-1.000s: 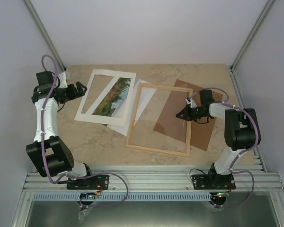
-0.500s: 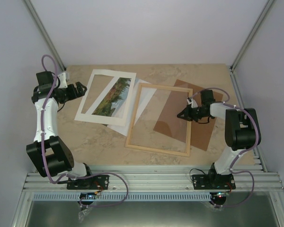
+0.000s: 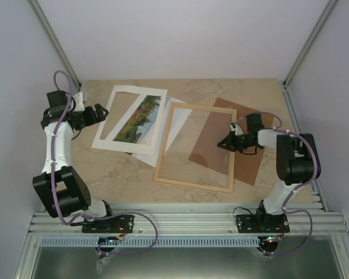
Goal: Put the photo into the frame
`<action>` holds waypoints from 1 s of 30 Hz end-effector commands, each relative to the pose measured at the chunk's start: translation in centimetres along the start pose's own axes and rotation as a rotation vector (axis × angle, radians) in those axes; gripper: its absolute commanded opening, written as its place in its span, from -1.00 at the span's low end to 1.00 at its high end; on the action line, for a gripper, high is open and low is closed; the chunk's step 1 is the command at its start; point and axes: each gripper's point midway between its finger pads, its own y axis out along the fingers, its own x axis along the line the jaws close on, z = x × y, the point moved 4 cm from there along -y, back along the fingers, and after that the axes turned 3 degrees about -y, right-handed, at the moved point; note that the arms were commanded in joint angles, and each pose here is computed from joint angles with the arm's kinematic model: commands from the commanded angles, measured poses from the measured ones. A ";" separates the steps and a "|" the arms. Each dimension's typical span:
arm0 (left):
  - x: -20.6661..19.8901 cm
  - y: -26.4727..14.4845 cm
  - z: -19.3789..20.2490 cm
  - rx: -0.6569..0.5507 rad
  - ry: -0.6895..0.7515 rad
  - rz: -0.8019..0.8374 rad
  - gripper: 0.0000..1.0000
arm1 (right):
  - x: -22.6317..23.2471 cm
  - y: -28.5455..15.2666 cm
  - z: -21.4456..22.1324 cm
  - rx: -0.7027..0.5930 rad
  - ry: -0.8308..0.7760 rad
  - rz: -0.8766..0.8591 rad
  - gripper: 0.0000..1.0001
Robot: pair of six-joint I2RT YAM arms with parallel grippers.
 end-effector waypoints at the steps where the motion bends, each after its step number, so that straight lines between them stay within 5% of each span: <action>1: -0.3 0.5 0.8 0.013 0.006 0.032 0.99 | 0.7 -0.2 0.4 0.006 -0.005 -0.023 -0.99; 30: 0.1 0.8 0.9 0.017 0.010 0.000 0.99 | 0.2 -0.6 -0.7 -0.016 -0.071 0.059 -0.99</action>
